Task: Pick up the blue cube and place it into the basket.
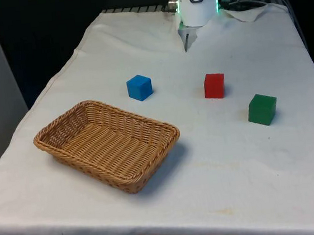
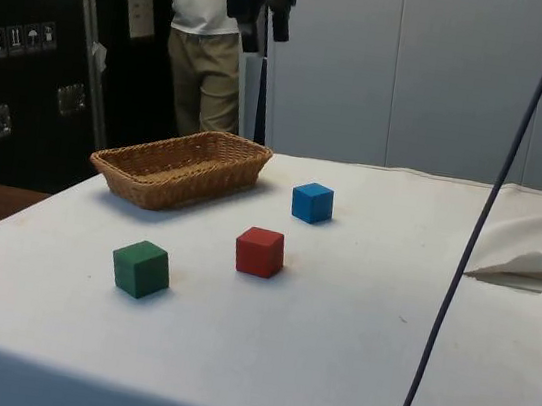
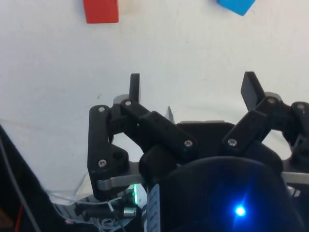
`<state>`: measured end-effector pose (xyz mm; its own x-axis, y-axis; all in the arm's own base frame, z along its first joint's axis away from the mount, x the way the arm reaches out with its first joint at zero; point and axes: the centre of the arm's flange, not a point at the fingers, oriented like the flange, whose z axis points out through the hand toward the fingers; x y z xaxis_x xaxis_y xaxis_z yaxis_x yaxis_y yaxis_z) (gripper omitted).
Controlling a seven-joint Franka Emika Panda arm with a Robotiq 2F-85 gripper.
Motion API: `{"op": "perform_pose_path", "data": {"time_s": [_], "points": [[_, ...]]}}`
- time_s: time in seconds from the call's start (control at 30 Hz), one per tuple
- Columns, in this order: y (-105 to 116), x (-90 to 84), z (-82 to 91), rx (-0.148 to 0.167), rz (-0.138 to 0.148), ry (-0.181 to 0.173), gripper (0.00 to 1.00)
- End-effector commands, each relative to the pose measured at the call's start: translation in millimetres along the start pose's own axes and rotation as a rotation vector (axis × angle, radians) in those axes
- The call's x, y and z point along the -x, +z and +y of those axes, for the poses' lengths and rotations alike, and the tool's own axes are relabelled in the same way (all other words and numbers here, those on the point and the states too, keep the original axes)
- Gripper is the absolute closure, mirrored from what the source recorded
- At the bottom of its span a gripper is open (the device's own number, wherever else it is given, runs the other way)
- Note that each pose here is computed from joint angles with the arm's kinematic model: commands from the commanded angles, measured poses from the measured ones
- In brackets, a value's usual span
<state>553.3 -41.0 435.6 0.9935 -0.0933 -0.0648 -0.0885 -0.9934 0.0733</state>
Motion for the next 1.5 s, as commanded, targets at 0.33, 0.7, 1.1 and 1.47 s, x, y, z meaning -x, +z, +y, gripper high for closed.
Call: {"op": "perform_pose_path", "data": {"time_s": [0.33,0.7,1.1,1.47], "points": [[24,4.1,10.4,0.060,0.021,0.055,0.00],[43,7.8,16.4,0.100,0.032,0.099,0.00],[51,12.9,26.7,0.091,0.042,0.124,0.00],[63,11.4,43.5,0.042,0.056,0.133,0.00]]}}
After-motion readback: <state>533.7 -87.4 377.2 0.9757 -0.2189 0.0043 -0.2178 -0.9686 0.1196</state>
